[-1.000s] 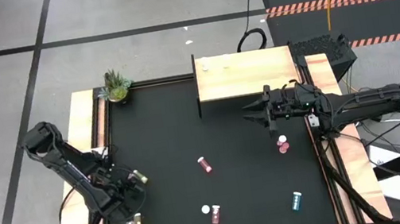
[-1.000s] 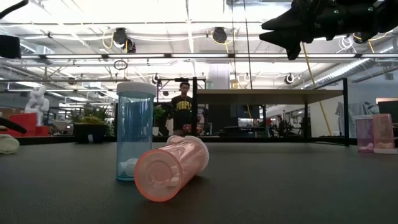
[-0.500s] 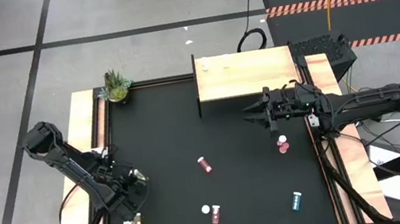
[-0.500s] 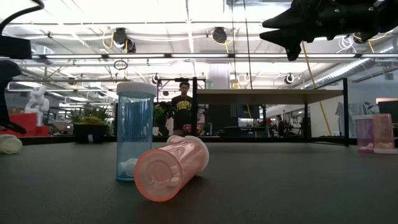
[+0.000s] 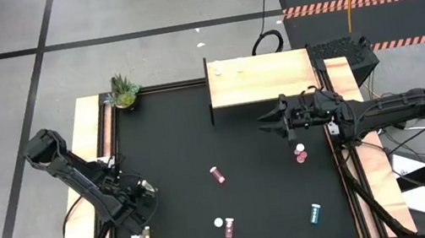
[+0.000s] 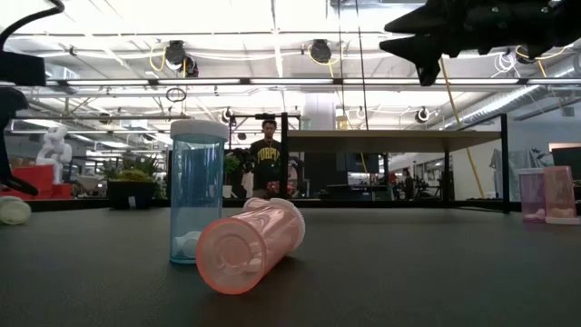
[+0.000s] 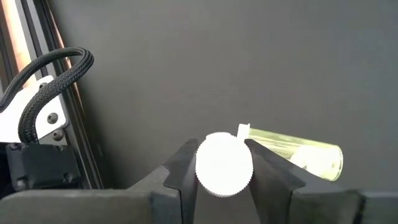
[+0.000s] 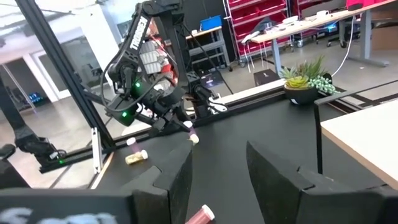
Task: Pick and place medicine bottles onto shelf by color
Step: Put the left pink pill bottle on the shelf
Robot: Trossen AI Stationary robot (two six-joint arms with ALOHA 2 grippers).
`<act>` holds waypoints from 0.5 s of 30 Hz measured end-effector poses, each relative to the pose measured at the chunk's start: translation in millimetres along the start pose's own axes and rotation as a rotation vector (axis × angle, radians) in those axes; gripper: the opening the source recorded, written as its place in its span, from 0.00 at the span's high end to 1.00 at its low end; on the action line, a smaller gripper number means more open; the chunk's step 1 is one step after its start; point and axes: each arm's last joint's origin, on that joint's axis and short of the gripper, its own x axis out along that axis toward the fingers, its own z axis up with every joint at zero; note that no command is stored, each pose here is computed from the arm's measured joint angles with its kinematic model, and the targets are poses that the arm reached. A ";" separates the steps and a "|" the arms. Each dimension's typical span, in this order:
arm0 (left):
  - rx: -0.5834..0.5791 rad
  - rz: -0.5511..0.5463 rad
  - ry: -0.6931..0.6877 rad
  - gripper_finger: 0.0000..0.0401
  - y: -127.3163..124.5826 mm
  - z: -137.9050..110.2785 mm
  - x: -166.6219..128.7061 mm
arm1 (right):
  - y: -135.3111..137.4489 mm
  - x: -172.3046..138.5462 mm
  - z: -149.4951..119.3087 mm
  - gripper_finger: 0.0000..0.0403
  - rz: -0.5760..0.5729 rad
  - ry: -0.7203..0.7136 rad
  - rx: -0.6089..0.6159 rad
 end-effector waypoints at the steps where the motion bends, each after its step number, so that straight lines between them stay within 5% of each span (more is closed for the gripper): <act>1: 0.005 -0.002 0.001 0.72 0.4 1.4 -2.4 | 0.1 -0.3 0.3 0.64 0.001 -0.003 0.005; 9: 0.023 0.003 -0.018 0.70 7.9 21.4 -34.6 | 2.0 -4.5 5.4 0.64 0.008 -0.041 0.014; 15: 0.167 -0.270 -0.189 0.71 -0.2 48.7 -77.9 | 4.5 -3.2 16.5 0.64 0.030 -0.168 0.118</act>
